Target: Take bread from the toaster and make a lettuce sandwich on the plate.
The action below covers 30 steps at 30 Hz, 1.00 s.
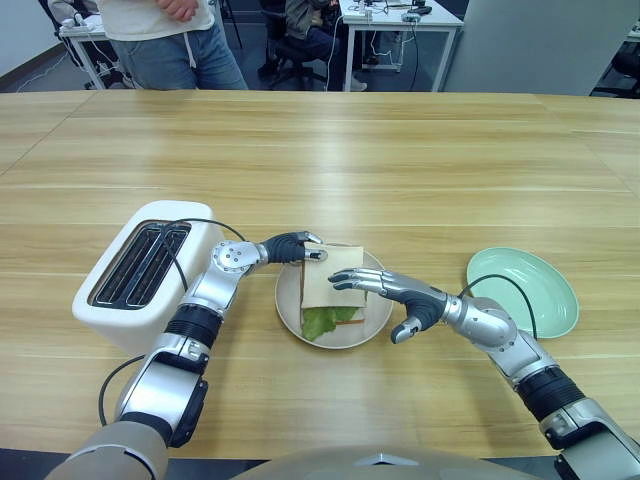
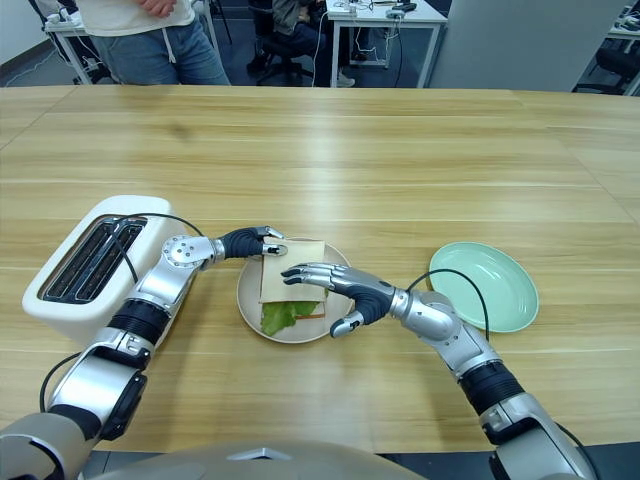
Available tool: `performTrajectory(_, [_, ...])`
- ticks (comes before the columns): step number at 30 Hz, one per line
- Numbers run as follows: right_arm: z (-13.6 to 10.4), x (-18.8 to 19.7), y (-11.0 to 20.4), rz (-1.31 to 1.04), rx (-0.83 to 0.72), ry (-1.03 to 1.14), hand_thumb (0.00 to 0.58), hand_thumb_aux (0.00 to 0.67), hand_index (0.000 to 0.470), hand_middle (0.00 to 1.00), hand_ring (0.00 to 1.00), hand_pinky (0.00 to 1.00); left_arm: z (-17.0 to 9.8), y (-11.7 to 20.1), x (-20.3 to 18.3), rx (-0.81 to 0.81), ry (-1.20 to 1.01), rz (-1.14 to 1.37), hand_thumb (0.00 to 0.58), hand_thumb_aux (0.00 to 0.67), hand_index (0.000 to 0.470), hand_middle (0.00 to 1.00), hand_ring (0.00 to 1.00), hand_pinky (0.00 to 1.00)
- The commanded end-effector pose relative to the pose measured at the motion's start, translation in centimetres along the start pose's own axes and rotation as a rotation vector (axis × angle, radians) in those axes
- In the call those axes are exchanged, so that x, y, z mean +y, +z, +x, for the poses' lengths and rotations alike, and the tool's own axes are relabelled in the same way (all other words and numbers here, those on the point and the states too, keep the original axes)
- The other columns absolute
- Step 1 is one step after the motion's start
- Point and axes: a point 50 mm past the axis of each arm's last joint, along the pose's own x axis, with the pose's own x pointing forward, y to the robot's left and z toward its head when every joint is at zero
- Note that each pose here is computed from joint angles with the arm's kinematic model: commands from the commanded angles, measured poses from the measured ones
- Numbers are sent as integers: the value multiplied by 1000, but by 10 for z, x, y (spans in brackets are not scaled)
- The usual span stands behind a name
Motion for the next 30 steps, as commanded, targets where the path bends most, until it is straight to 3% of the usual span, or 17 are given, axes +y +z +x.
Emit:
performTrajectory(1, [0,3,-12,-31,57,69,0,0,0,0,0,0,-2,-6,-2,19,12,-16,576,617,424,1000,1000,1000])
performTrajectory(13, [4,-1,-27,-124,110,111,0,0,0,0,0,0,0,-6,-7,18,1,-16,577,620,426,1000,1000,1000])
performTrajectory(24, [18,4,-19,-133,44,137,0,0,0,0,0,0,2,-9,-10,40,-12,2,576,612,420,1000,1000,1000])
performTrajectory(30, [14,16,-31,-101,108,229,0,0,0,0,0,0,3,-9,-12,52,-28,21,559,544,373,1000,1000,1000])
